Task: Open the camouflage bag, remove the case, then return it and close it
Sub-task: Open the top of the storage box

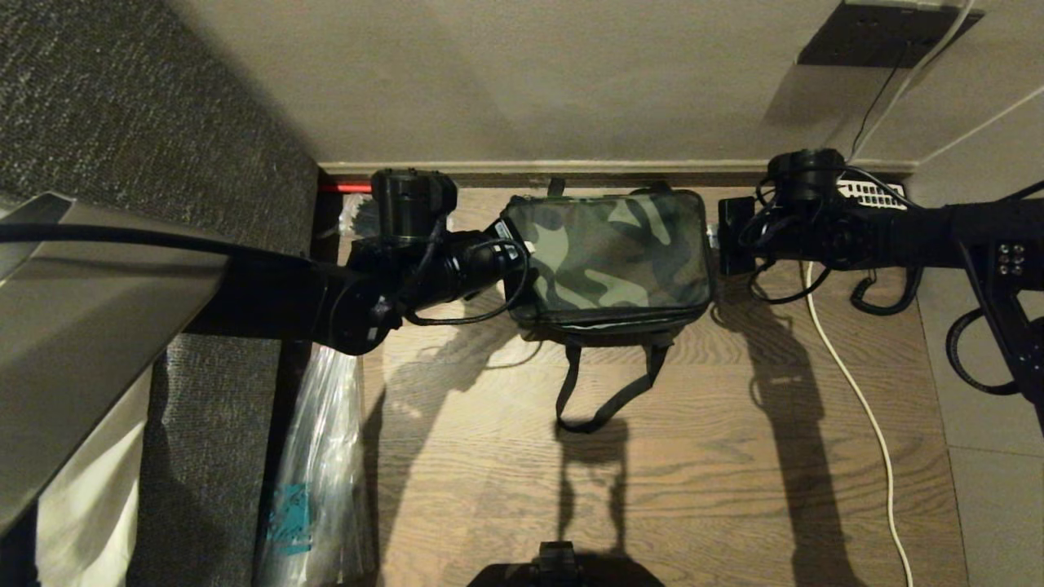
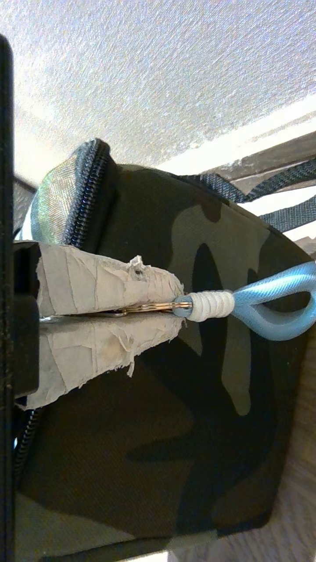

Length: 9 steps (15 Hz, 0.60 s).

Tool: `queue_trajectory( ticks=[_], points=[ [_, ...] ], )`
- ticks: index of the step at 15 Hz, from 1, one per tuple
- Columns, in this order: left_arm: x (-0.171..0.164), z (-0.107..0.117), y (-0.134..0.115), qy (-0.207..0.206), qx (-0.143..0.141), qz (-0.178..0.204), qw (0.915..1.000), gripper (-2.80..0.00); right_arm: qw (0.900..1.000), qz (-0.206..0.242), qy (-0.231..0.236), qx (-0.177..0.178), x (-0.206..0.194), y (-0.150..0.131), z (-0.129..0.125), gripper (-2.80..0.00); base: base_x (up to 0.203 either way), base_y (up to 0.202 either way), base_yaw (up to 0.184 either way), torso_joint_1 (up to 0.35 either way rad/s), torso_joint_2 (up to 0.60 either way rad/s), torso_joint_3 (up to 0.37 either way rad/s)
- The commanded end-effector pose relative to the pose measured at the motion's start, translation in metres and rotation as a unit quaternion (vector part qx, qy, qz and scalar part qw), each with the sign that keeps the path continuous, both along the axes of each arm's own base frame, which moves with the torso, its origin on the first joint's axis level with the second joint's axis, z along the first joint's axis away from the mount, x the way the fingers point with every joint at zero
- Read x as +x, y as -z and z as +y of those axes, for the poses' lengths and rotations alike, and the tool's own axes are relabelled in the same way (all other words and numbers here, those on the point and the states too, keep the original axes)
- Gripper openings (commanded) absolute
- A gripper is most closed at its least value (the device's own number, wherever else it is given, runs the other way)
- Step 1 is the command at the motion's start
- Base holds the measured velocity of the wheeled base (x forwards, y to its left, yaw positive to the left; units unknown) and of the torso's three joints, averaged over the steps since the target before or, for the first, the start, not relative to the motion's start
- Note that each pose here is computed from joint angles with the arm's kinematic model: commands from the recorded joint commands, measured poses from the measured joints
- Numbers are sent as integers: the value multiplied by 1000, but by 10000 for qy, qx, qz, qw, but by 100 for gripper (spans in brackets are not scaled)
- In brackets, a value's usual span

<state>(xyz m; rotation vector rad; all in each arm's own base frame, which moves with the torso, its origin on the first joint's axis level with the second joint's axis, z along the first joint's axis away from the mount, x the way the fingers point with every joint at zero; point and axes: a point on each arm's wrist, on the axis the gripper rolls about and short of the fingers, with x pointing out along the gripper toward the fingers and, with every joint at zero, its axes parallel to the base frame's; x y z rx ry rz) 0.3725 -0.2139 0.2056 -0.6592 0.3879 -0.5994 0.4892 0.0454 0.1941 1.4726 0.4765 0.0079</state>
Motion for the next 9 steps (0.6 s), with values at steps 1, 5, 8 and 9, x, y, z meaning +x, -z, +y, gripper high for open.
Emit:
queue_trajectory(
  ticks=[1,5,8,9],
  points=[
    [0,-3,0,29,-33,-12,10000,-280,10000,-67,-27,10,-3,-7,0,-280,0,0,0,0,0,0],
    [6,-8,-6,28,-171,-102,9998,-280,9999,-124,-29,9,-6,-14,-1,-280,0,0,0,0,0,0],
    [14,-17,-2,-62,-222,-117,9997,-280,9998,-183,-124,19,-9,-20,-3,-280,0,0,0,0,0,0],
    [16,-18,-2,-82,-235,-147,9996,-280,9997,-194,-125,20,-9,-21,-3,-280,0,0,0,0,0,0]
  ],
)
